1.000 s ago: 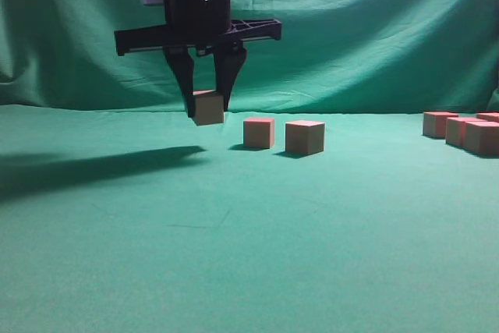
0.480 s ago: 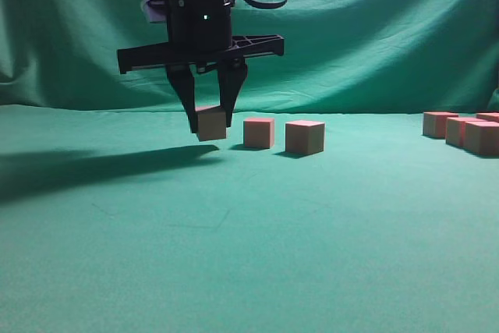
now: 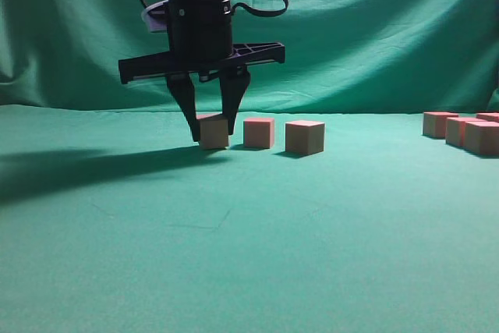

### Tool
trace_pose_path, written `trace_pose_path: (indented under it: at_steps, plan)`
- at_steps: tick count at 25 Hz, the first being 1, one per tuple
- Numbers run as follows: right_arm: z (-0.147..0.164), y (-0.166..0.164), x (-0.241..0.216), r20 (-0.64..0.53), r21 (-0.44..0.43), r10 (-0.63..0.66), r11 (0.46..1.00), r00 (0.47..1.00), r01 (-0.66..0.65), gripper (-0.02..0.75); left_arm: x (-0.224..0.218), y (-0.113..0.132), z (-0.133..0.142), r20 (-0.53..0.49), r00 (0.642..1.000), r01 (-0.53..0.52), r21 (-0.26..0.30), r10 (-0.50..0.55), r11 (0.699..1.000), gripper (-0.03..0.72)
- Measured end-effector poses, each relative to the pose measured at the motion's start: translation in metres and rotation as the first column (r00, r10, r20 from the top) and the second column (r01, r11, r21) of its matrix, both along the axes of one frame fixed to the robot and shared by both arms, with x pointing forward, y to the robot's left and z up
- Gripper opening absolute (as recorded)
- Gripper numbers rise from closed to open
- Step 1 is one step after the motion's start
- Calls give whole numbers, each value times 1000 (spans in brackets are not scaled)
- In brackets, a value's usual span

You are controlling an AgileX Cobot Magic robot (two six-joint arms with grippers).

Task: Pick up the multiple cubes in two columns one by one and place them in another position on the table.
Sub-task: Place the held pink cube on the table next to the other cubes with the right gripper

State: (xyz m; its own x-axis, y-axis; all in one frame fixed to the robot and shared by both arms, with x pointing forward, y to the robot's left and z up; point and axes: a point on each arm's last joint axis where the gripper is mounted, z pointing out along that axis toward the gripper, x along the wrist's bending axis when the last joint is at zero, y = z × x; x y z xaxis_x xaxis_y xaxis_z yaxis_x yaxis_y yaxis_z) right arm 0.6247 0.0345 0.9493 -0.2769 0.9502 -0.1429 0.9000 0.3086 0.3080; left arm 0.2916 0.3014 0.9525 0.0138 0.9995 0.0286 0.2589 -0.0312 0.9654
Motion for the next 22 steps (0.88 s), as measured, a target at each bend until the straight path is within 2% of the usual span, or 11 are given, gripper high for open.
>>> trace_pose_path:
  at_steps: [3,5,7,8,10,11,12,18,22]
  plan:
    - [0,0,0,0,0,0,1000,1000,0,249,0,0,0,0,1000,0,0,0,1000,0]
    - [0,0,0,0,-3,9,1000,1000,-9,302,0,0,0,0,1000,0,0,0,1000,0]
    - [0,0,0,1,-4,14,1000,1000,-14,298,0,0,0,0,1000,0,0,0,1000,0]
    - [0,0,0,0,-4,16,1000,1000,-16,351,0,0,0,0,1000,0,0,0,1000,0]
    - [0,0,0,0,-4,16,1000,1000,-16,351,0,0,0,0,1000,0,0,0,1000,0]
    - [0,0,0,1,-4,16,1000,1000,-16,399,0,0,0,0,1000,0,0,0,1000,0]
    - [1,0,0,2,-3,17,1000,1000,-17,407,0,0,0,0,1000,0,0,0,1000,0]
    - [3,1,1,10,1,28,1000,1000,-28,401,0,0,0,0,1000,0,0,0,1000,0]
    - [19,4,5,51,27,37,999,998,-38,401,0,0,0,0,1000,0,0,0,1000,0]
